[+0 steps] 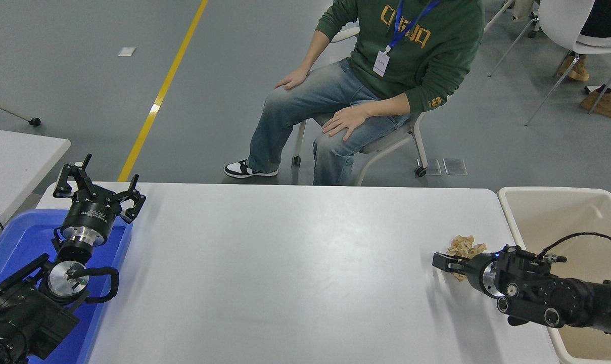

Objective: Clean the table surface

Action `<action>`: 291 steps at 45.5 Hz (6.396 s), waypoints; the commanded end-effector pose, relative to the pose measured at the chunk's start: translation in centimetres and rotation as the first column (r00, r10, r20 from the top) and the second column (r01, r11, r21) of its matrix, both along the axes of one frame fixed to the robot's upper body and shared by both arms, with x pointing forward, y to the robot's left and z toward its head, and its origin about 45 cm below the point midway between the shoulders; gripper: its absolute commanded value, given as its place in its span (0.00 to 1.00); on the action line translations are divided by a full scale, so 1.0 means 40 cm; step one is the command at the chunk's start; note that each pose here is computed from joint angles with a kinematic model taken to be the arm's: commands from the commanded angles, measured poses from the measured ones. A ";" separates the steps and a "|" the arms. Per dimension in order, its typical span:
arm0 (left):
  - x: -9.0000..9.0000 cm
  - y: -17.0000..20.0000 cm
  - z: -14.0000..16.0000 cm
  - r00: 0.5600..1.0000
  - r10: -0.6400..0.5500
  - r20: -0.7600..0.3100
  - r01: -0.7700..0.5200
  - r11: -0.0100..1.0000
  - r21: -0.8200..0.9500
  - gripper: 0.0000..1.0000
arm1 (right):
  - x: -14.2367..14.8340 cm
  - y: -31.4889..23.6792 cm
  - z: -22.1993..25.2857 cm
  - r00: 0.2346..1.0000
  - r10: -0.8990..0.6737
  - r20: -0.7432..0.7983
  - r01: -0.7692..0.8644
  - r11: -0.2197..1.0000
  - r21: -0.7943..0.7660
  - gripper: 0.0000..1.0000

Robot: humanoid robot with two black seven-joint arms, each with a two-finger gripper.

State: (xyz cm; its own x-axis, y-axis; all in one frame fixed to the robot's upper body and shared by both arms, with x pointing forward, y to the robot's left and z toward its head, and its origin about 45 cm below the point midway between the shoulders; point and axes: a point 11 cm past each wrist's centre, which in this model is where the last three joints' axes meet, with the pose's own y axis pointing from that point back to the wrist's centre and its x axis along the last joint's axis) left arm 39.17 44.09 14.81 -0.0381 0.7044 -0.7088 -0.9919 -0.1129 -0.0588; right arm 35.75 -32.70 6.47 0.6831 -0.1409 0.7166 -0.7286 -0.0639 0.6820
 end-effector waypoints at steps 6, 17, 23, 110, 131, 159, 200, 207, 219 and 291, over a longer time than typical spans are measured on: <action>0.000 0.000 0.000 1.000 0.000 0.000 0.000 1.000 0.000 1.00 | -0.012 0.007 -0.012 0.999 0.040 0.009 -0.040 0.999 -0.006 0.00; 0.000 0.000 0.000 1.000 0.000 0.000 0.000 1.000 0.000 1.00 | 0.018 0.013 0.018 0.996 0.012 0.083 -0.014 1.000 0.020 0.00; 0.000 -0.001 0.000 1.000 -0.001 0.001 0.001 1.000 0.000 1.00 | 0.032 0.004 0.045 0.995 -0.006 0.100 0.002 0.999 0.041 0.00; 0.000 0.000 0.000 1.000 0.000 0.000 0.000 1.000 0.000 1.00 | -0.077 -0.552 0.601 0.931 -0.299 0.211 0.307 0.952 -0.006 0.00; 0.000 0.000 0.000 1.000 0.000 0.000 0.000 1.000 0.000 1.00 | -0.088 -0.594 0.361 0.894 -0.409 0.184 0.424 0.905 -0.046 0.00; 0.000 0.000 0.000 1.000 0.000 0.000 0.000 1.000 0.000 1.00 | -0.092 -0.567 0.113 0.898 -0.414 0.150 0.432 0.895 -0.111 0.00; 0.000 0.000 0.000 1.000 0.000 0.000 0.000 1.000 0.000 1.00 | -0.056 -0.514 0.037 0.854 -0.472 0.217 0.507 0.849 -0.147 0.00; 0.000 0.000 0.000 1.000 0.000 0.000 0.000 1.000 0.000 1.00 | -0.055 -0.517 0.041 0.849 -0.473 0.235 0.512 0.846 -0.149 0.00; 0.000 -0.001 0.000 1.000 -0.001 0.001 0.001 1.000 0.000 1.00 | -0.042 -0.517 0.053 0.832 -0.497 0.244 0.536 0.835 -0.126 0.39; 0.000 0.000 0.000 1.000 0.000 0.000 0.000 1.000 0.000 1.00 | 0.029 -0.550 0.161 0.682 -0.665 0.304 0.659 0.739 0.141 1.00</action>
